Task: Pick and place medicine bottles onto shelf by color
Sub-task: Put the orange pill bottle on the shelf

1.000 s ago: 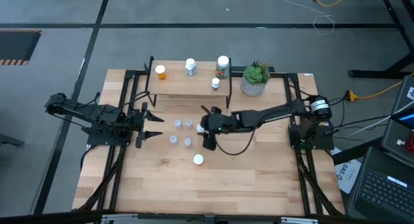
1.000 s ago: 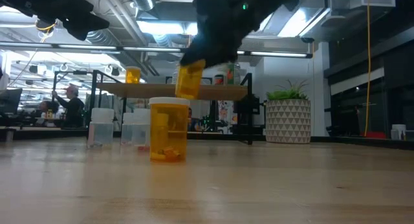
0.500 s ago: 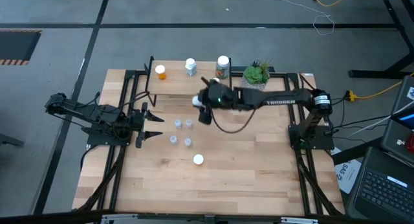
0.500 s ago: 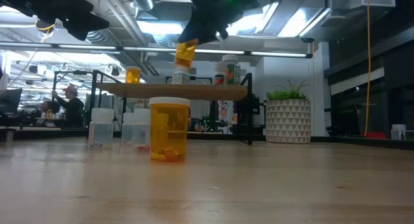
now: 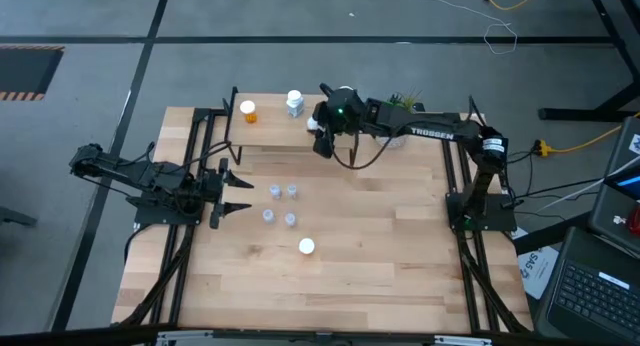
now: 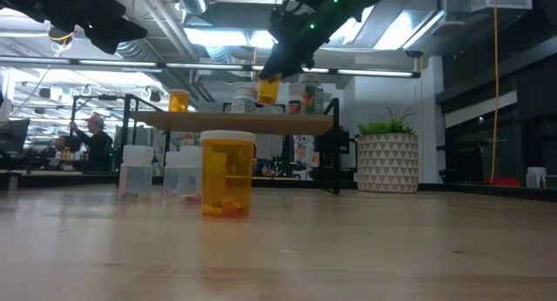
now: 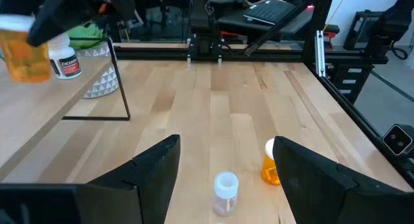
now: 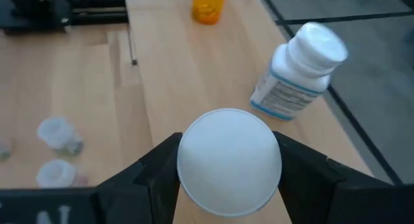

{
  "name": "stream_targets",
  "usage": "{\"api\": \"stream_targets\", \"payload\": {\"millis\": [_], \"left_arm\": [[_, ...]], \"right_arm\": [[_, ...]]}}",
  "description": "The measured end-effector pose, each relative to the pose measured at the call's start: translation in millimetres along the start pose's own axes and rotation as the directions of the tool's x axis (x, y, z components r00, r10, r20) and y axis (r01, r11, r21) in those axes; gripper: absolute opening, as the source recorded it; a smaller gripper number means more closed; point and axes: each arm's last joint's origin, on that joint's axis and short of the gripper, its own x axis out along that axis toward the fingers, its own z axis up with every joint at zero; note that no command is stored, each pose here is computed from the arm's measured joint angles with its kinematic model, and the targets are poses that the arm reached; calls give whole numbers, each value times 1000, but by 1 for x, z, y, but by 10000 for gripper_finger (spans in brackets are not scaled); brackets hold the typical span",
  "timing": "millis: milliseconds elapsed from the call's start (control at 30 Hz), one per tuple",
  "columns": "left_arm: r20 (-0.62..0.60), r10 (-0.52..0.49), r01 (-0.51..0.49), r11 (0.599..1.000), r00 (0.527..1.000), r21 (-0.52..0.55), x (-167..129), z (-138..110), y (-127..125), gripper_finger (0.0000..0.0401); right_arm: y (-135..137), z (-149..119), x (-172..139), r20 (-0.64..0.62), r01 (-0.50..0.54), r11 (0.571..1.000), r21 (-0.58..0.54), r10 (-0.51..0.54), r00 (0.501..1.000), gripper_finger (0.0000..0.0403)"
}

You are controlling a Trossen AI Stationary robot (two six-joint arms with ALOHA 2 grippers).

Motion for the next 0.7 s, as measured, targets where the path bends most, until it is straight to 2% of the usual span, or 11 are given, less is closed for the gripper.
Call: {"api": "stream_targets", "payload": {"millis": [167, 400, 700], "left_arm": [[2, 0, 0, 1000, 1000, -1, 0, 0, 0, 243], [2, 2, -2, 1000, 1000, -1, 0, 0, 0, 243], [2, 6, -6, 1000, 1000, -1, 0, 0, 0, 243]], "right_arm": [[-3, -7, 12, -27, -21, 1000, -3, 20, 999, 213], [-12, -10, 14, -42, -5, 1000, 9, 6, 999, 215], [-20, -14, 14, -76, 7, 1000, 27, -5, 997, 260]]}}
